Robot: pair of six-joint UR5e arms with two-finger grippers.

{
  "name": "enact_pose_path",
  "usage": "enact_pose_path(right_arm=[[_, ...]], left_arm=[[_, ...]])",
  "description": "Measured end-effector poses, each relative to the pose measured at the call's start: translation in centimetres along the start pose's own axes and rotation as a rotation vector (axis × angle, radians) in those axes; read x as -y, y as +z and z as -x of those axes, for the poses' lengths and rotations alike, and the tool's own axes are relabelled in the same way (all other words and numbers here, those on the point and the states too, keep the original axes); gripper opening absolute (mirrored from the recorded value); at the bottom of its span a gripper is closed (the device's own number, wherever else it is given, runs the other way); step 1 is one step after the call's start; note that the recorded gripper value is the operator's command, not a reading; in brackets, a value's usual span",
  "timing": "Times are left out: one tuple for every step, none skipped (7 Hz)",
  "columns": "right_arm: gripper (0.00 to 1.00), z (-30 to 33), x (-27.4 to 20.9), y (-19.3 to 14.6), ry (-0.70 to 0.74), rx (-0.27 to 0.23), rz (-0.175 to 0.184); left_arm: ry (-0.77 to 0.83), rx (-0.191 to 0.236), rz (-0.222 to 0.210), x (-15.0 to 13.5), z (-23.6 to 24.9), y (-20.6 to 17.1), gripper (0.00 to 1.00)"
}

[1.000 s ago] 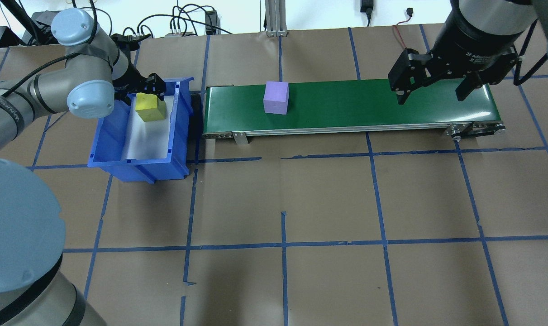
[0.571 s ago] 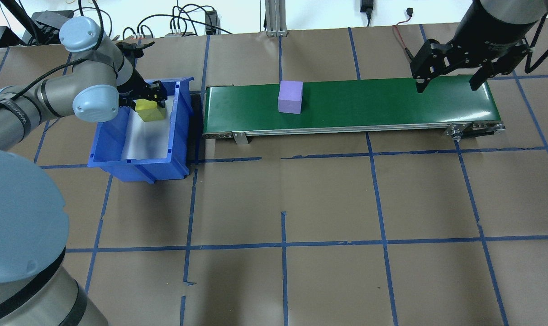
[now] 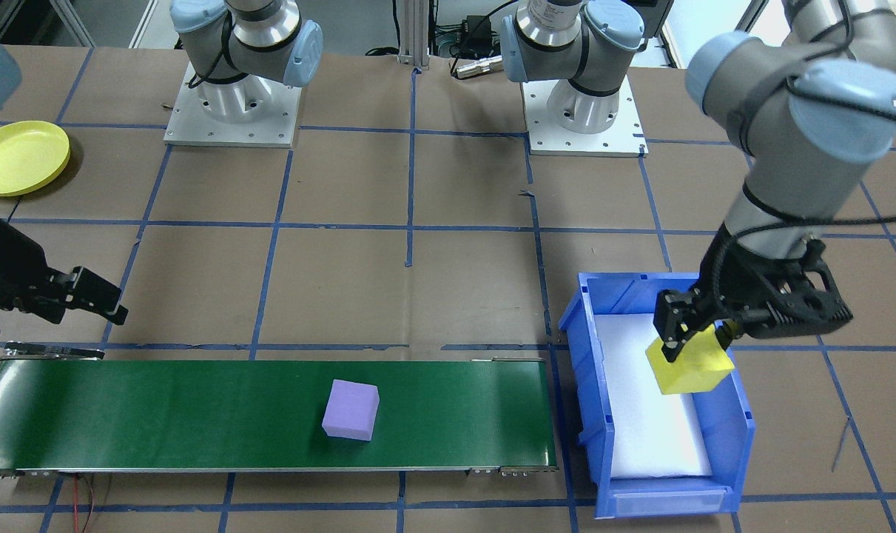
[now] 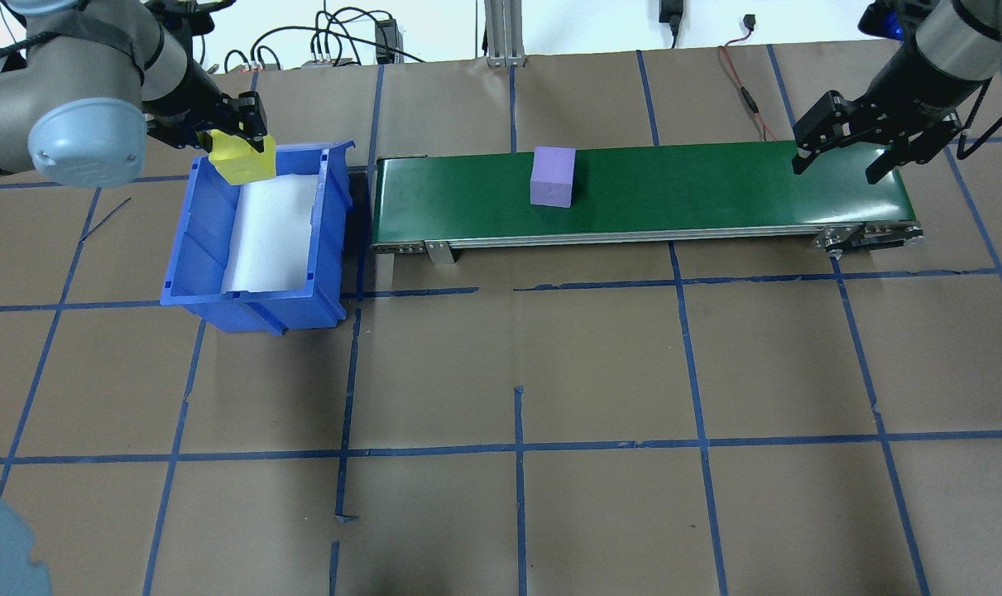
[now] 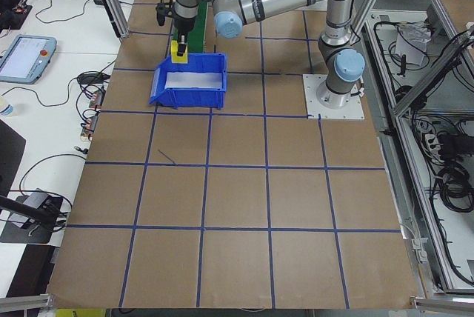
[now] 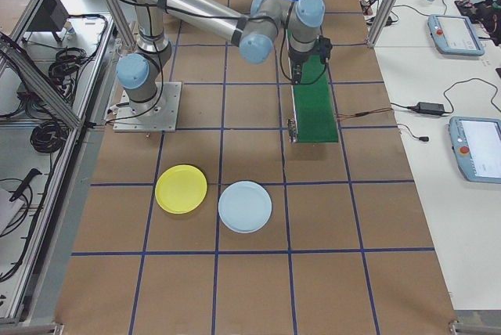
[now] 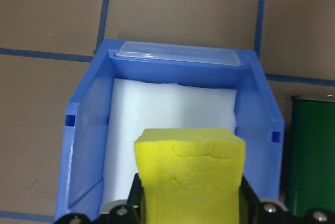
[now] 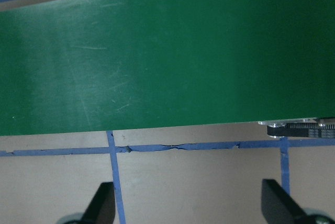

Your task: Move block left to right into plate

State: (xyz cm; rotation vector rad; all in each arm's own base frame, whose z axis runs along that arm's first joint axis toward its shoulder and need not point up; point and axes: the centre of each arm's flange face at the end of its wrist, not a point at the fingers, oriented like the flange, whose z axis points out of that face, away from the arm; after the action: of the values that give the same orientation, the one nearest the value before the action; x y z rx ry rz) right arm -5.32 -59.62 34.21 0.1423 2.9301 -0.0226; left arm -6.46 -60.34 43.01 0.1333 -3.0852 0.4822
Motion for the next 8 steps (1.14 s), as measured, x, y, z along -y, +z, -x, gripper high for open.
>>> enact_pose_path(right_arm=[[0.96, -1.1, 0.9, 2.4, 0.005, 0.024, 0.001], [0.95, -2.0, 1.4, 3.8, 0.017, 0.058, 0.009], [0.94, -3.2, 1.8, 4.7, 0.034, 0.122, 0.006], [0.92, -4.3, 2.3, 5.3, 0.041, 0.182, -0.006], [0.92, -4.8, 2.7, 5.7, 0.043, 0.215, -0.014], [0.92, -4.9, 3.2, 5.8, 0.041, 0.233, -0.025], [0.92, -5.0, 3.7, 5.4, 0.036, 0.237, -0.04], [0.92, -5.1, 4.3, 5.1, 0.028, 0.236, -0.054]], left_arm=[[0.013, -0.026, -0.04, -1.3, -4.6, -2.7, 0.33], [0.009, -0.056, -0.051, -2.8, -9.8, -3.1, 0.33], [-0.001, -0.079, -0.044, -3.9, -13.8, -1.3, 0.33], [-0.001, -0.094, -0.037, -3.9, -16.1, 2.3, 0.33], [0.002, -0.101, -0.03, -3.6, -17.2, 6.3, 0.34], [0.006, -0.101, -0.017, -3.4, -17.7, 9.4, 0.41], [0.009, -0.095, -0.002, -3.5, -17.8, 11.4, 0.99], [0.013, -0.086, 0.012, -3.5, -17.8, 12.7, 1.0]])
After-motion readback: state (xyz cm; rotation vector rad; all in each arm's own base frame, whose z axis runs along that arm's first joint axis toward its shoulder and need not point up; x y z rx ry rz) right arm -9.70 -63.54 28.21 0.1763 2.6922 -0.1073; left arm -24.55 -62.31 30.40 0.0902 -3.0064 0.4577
